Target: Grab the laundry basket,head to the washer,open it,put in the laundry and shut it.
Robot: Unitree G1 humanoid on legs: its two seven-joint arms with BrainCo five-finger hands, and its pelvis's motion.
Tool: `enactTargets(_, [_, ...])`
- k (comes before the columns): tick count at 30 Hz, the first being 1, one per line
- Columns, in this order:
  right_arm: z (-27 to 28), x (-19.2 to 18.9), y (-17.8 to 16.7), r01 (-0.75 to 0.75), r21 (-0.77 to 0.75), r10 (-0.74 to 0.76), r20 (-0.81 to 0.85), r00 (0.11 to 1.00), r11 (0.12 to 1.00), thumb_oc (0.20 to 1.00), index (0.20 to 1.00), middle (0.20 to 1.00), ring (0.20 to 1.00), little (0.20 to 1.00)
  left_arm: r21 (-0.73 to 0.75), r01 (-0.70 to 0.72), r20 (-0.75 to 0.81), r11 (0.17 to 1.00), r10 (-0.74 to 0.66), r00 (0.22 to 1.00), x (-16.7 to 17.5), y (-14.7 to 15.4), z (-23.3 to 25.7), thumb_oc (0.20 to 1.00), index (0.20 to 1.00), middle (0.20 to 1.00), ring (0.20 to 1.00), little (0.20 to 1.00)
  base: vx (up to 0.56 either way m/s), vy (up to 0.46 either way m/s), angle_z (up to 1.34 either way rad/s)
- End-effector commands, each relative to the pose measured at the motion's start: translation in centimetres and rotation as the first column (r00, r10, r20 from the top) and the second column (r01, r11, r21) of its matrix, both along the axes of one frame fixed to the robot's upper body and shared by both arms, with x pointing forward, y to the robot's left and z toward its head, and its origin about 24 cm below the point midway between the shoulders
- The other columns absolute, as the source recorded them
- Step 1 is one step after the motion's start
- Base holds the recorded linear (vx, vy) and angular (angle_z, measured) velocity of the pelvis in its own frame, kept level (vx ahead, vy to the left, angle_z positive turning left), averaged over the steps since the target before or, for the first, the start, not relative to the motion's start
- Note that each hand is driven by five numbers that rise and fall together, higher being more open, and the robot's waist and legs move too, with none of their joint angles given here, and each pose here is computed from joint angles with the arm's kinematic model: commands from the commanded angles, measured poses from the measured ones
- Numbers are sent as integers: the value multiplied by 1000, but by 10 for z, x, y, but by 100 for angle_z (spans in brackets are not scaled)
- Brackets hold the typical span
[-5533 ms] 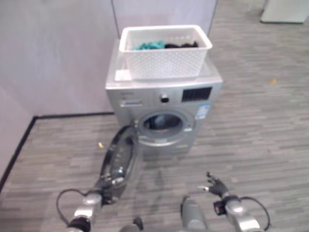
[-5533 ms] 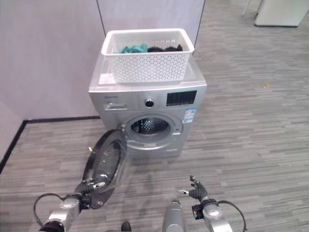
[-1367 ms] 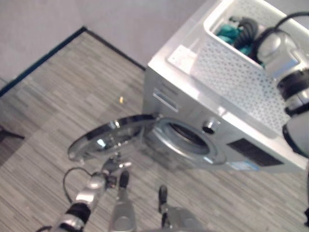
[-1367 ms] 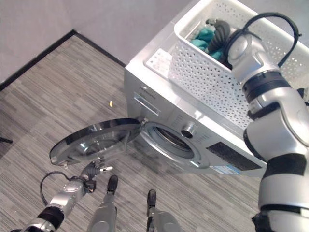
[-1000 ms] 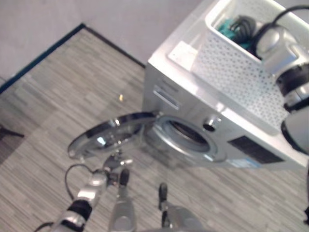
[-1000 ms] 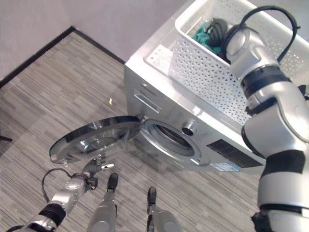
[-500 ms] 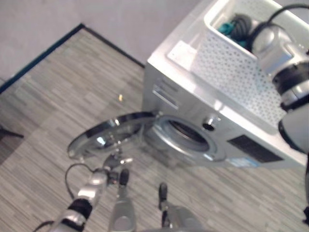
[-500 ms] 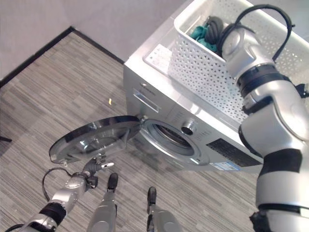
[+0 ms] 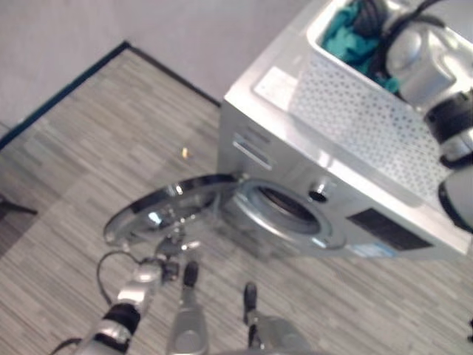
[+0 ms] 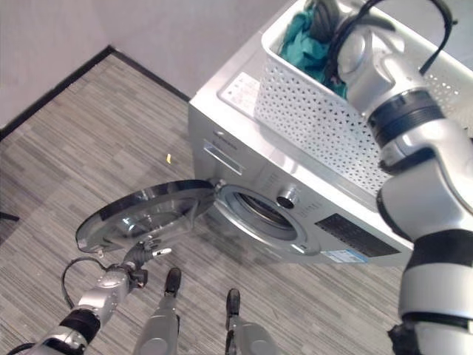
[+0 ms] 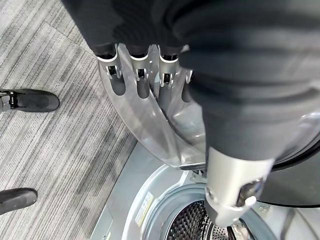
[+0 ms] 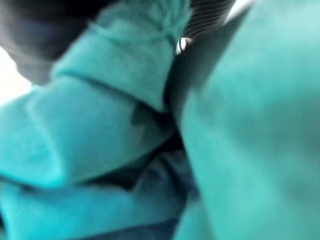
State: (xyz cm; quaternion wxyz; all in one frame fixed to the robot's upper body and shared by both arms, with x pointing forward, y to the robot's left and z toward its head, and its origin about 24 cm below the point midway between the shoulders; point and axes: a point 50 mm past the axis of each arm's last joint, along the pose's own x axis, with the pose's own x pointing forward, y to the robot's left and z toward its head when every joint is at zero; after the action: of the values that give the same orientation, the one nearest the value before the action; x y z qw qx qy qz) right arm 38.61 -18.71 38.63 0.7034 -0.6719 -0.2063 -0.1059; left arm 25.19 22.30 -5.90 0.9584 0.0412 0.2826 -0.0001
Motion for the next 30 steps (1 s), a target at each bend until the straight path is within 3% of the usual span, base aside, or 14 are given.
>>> enactTargets(1, [51,-25,-11,82,-28,-72,257,964,996,200,200,200,200,200,33,21,28,999,-21,999,0,2,0,1000,1000,1000,1000,1000,64,-18,-4])
enactTargets(8, [74,-52,-33,225,-104,-160,429,889,969,200,200,200,200,200,40,15,-20,999,-14,1000,-14,8,-10,1000,1000,1000,1000,1000,39,-9,-1])
enactTargets(16, [92,-65,-55,394,-137,-281,498,820,909,200,200,200,200,200,35,-9,-62,999,11,998,-30,17,-19,1000,1000,1000,1000,1000,45,-18,0])
enactTargets(30, [135,-92,-74,591,-81,-414,638,650,802,200,200,200,200,200,-27,-14,4,1000,14,1000,-29,12,-8,1000,1000,1000,1000,1000,28,-7,3])
